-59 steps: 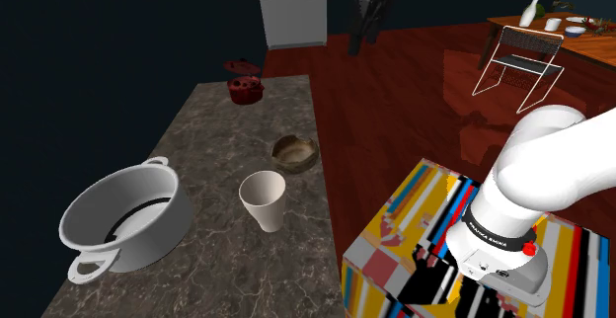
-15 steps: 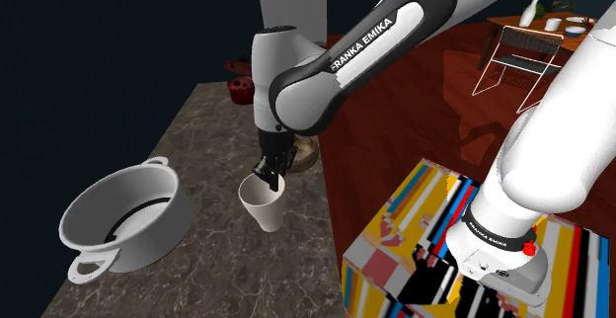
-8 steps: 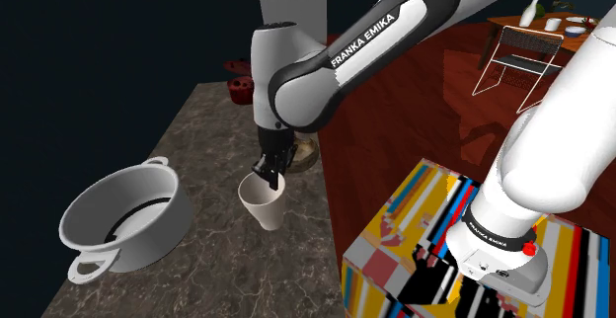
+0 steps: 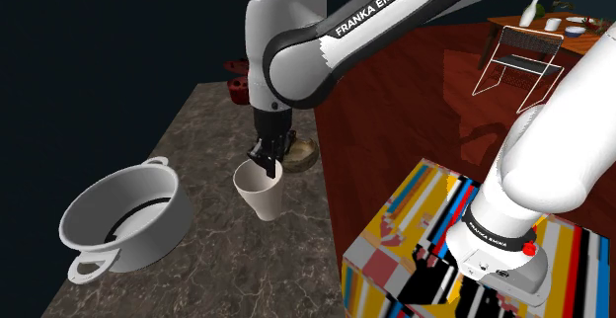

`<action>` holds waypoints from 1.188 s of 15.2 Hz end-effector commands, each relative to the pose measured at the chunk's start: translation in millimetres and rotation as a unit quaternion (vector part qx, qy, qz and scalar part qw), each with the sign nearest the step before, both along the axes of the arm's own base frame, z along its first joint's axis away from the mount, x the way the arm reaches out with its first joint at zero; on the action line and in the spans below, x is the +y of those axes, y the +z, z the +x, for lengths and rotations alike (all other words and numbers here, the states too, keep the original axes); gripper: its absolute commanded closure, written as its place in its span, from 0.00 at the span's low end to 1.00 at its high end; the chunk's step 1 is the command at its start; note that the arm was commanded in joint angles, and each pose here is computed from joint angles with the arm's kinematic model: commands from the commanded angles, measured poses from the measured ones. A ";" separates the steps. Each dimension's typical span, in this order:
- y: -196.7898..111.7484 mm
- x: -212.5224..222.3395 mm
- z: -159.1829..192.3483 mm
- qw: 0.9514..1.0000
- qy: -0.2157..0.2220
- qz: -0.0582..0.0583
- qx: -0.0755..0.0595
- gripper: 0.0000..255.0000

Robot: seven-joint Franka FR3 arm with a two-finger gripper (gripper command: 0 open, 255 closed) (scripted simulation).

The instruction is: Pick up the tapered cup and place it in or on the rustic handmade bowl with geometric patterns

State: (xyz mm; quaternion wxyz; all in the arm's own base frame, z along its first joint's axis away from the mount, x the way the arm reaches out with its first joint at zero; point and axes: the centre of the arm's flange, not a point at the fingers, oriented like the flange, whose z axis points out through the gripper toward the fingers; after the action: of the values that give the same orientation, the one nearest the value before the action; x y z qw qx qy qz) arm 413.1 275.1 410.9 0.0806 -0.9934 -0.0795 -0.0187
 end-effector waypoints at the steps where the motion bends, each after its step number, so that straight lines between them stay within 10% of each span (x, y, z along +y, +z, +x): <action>1: 10.1 -1.0 0.6 1.000 0.000 0.000 0.000 1.00; 18: 99.8 -1.0 0.6 1.000 0.000 0.000 0.000 1.00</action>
State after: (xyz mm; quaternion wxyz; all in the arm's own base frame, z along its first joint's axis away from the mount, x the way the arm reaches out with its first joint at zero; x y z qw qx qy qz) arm 413.9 273.9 505.0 0.0806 -0.9934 -0.0795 -0.0186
